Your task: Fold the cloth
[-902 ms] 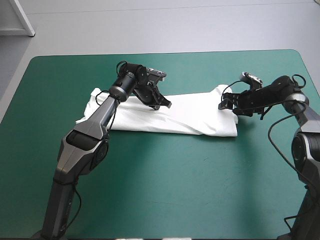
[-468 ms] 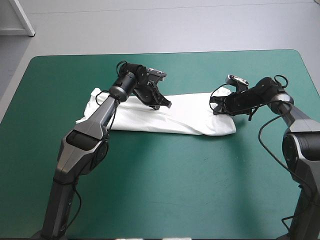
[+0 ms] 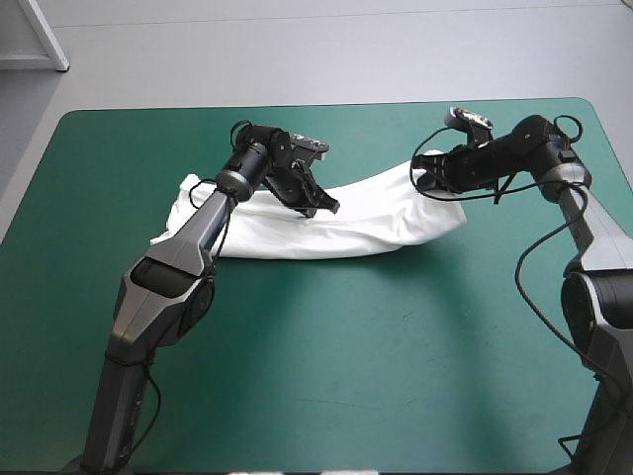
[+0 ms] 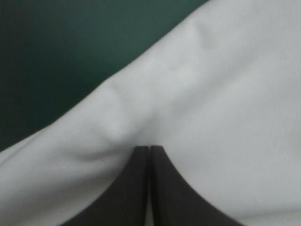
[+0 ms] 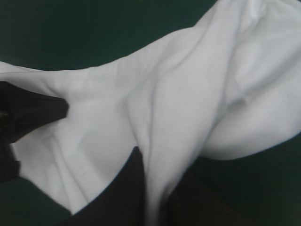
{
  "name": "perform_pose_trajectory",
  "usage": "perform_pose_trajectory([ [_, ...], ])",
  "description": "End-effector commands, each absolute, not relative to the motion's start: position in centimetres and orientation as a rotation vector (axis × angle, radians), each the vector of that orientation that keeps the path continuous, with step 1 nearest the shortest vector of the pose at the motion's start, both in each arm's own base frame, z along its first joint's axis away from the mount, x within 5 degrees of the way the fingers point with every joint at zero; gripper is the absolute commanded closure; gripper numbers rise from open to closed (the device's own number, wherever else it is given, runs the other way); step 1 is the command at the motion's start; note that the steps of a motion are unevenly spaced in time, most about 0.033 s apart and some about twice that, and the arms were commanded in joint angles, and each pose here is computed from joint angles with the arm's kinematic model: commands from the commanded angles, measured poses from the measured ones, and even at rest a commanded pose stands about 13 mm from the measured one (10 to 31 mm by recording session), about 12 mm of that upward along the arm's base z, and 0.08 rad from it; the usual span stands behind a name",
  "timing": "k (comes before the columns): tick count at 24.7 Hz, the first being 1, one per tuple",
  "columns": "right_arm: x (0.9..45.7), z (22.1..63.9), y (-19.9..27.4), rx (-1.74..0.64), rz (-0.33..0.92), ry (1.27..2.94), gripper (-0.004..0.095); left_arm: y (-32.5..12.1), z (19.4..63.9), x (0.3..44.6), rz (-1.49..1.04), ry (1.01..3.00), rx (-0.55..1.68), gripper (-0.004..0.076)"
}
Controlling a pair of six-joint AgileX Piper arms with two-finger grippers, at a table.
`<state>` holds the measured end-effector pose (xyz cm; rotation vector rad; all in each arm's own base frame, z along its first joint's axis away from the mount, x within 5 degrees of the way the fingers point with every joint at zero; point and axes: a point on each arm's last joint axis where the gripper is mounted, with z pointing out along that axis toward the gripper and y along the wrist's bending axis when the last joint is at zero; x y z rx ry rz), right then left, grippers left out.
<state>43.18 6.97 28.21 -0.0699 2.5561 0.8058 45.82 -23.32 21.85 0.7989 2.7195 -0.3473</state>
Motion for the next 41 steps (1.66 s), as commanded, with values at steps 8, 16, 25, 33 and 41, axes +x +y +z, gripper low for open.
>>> perform_pose_trajectory([
  [8, 41.8, 36.8, 12.2, -0.212, 0.887, 2.326, 0.0917, -21.7, 30.8, 44.8, -0.323, 2.538, 0.761, 0.0705],
  [16, 41.5, 37.5, 14.1, -0.295, 0.898, 2.283, 0.0917, -12.8, 40.9, 41.4, -0.097, 2.401, 0.569, 0.0705],
  [25, 41.7, 38.5, 24.1, -0.492, 1.041, 2.186, 0.0917, -3.4, 40.7, 36.1, 0.098, 2.561, 0.386, 0.0705],
  [33, 41.3, 36.4, 33.3, -0.581, 1.281, 2.032, 0.0917, -1.3, 37.1, 32.8, 0.211, 2.635, 0.317, 0.0705],
  [41, 41.1, 32.1, 38.3, -0.597, 1.466, 1.947, 0.0819, -1.0, 37.6, 30.6, 0.221, 2.643, 0.275, 0.0705],
])
